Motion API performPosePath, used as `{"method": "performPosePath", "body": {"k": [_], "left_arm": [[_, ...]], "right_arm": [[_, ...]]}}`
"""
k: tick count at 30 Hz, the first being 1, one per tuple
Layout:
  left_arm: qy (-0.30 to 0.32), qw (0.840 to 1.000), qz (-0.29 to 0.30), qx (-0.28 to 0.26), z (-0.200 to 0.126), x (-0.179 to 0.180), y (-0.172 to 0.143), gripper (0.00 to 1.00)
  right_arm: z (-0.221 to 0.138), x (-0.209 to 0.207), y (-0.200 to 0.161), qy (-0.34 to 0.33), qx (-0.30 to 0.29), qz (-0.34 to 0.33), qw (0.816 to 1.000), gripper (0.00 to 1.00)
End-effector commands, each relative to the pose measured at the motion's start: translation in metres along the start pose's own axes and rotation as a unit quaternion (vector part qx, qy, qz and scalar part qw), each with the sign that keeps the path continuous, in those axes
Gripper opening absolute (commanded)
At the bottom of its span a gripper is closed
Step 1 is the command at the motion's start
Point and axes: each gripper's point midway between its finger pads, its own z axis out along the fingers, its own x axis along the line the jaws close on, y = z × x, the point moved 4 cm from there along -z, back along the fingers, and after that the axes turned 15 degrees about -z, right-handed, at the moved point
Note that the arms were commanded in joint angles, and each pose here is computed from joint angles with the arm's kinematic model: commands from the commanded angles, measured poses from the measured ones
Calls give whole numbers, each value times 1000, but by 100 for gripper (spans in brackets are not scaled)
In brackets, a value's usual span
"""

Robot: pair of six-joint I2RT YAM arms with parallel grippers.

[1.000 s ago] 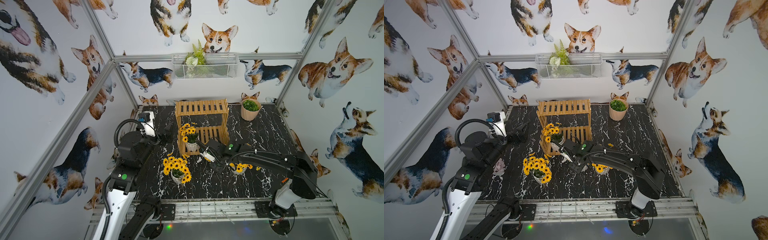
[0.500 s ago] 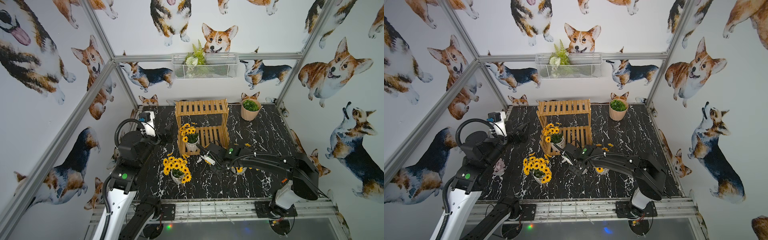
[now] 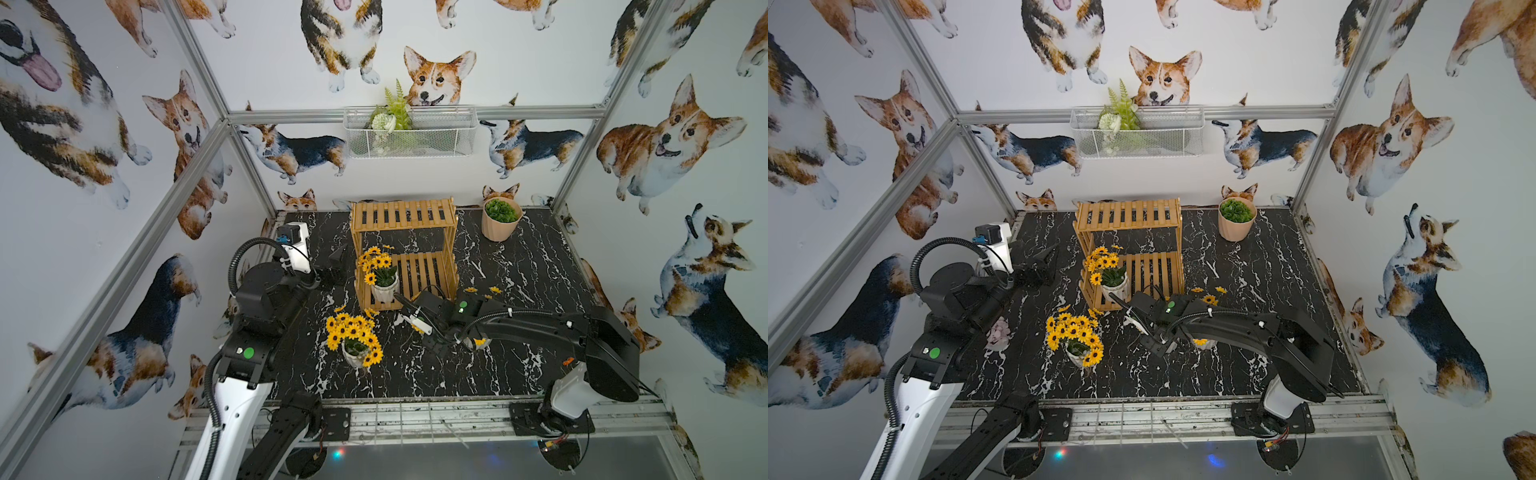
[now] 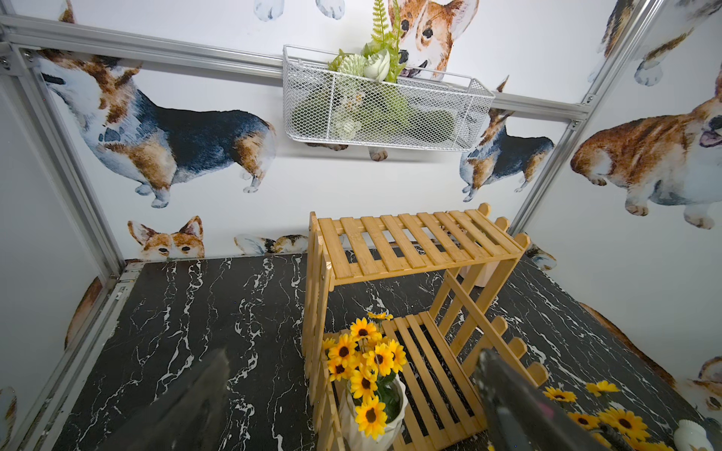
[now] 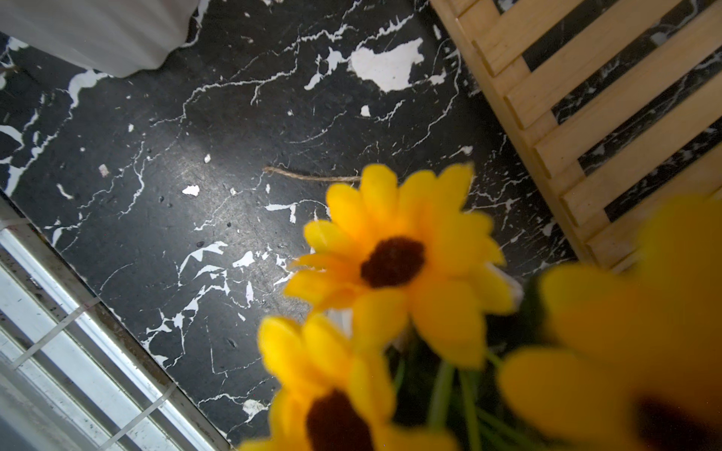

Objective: Take the sunflower pots off the shelves
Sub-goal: Place the sunflower pot at the center of the board.

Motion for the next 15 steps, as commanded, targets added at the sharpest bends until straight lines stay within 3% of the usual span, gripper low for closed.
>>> {"method": "performPosePath", "body": {"k": [1, 15], "left_arm": [[-3, 1000, 0, -8, -1, -2, 4, 100], [-2, 1000, 0, -6, -1, 0, 1, 100]], "right_arm": [[-1, -1, 5, -7, -18, 10, 1000, 0], [8, 5, 0, -1, -13, 15, 1000, 5]]}}
